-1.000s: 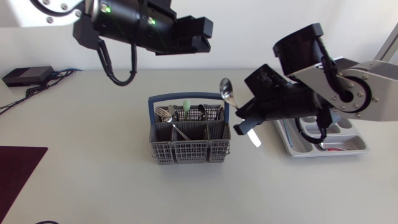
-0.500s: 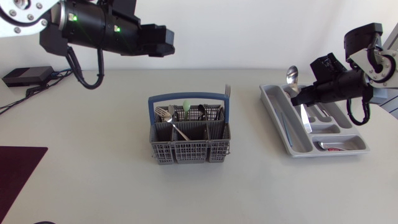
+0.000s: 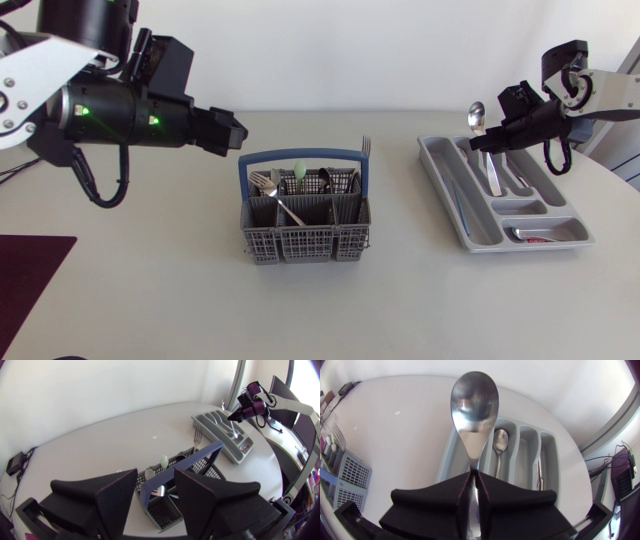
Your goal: Sort the cutlery from the basket into the organizer compartments.
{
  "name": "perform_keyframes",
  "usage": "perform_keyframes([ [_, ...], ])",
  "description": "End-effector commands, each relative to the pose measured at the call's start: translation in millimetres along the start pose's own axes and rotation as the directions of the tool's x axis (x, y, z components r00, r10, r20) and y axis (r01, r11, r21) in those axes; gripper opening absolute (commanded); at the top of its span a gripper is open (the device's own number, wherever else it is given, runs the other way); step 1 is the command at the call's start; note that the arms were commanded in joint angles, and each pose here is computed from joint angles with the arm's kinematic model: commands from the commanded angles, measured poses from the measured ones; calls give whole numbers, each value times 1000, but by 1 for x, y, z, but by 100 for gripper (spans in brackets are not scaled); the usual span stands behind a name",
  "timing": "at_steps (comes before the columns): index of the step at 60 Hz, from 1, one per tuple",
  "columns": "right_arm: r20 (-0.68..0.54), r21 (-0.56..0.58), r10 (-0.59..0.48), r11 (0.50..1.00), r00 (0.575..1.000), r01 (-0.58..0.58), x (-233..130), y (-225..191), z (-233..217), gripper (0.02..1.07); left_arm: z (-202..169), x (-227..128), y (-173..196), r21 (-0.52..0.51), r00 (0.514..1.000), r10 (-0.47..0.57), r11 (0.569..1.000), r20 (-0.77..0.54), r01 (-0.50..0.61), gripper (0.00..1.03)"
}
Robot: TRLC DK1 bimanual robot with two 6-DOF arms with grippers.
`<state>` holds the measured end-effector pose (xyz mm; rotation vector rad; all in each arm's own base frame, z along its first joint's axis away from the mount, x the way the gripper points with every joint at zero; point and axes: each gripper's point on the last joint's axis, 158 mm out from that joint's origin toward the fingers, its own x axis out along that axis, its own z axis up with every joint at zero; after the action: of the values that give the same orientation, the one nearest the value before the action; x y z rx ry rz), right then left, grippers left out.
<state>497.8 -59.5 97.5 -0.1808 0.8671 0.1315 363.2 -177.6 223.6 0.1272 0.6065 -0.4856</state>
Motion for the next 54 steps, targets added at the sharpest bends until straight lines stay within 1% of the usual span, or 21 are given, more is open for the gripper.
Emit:
perform_keyframes([
  [1, -16, 34, -6, 999, 1000, 7, 16, -13, -2, 8, -12, -4, 8, 22, 1000, 20, 1000, 2, -20, 52],
  [14, -39, 63, -21, 998, 999, 24, 46, -31, -2, 8, -30, -7, 19, 31, 999, 45, 999, 0, -45, 52],
  [30, -42, 83, -51, 995, 998, 54, 66, -44, 13, 8, -47, -12, 18, 61, 999, 41, 997, 13, -42, 52],
  [40, -84, 92, -54, 994, 995, 62, 85, -45, 0, 8, -58, -12, 19, 73, 999, 40, 997, 0, -39, 52],
  [54, -147, 99, -59, 992, 987, 74, 99, -44, -27, 8, -69, -11, 17, 81, 1000, 20, 997, -9, -19, 52],
])
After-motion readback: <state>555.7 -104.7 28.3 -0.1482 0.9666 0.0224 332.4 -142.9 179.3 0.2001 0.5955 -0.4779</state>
